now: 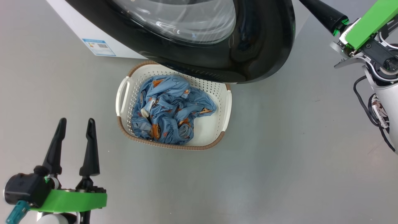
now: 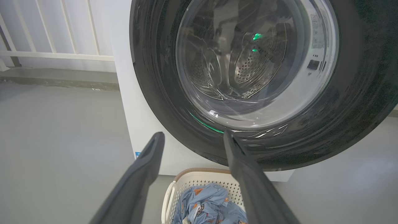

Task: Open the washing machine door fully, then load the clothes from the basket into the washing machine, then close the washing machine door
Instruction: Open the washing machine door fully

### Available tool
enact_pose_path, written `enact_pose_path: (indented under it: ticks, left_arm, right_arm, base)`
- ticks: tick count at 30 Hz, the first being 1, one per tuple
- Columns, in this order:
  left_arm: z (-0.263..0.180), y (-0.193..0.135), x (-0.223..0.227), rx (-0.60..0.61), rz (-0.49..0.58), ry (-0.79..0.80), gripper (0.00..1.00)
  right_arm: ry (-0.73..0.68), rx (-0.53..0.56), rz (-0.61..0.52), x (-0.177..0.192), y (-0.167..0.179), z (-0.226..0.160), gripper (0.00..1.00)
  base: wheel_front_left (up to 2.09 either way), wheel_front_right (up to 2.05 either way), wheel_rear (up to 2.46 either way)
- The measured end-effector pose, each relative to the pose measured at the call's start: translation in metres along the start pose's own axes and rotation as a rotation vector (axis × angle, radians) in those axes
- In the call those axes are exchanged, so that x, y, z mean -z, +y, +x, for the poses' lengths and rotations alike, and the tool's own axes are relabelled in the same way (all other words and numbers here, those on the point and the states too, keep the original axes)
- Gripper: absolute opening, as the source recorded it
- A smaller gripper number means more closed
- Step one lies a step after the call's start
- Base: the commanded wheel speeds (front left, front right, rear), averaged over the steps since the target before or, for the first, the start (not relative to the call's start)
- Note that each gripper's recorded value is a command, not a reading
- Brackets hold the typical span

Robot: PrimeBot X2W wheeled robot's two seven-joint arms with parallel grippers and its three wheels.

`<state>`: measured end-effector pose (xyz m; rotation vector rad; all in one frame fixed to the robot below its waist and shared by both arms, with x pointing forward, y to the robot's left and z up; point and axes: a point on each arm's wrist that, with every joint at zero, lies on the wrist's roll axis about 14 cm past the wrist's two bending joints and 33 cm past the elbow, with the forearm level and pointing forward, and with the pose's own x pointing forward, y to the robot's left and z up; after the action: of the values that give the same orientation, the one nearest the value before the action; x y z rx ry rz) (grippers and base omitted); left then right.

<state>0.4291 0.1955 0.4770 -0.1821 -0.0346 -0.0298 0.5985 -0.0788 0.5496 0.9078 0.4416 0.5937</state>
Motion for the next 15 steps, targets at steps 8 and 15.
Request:
enact_pose_path:
  ticks: [8, 15]
  left_arm:
    - [-0.001, 0.005, 0.002, -0.020, 0.000, 0.005, 1.00]
    - [-0.004, 0.007, -0.002, -0.033, -0.004, -0.004, 1.00]
  right_arm:
    - [0.099, -0.023, 0.042, 0.022, 0.001, 0.011, 0.00]
    - [0.131, -0.063, 0.034, 0.021, 0.018, 0.016, 0.00]
  base:
    - [0.00, 0.00, 0.00]
    - [0.00, 0.00, 0.00]
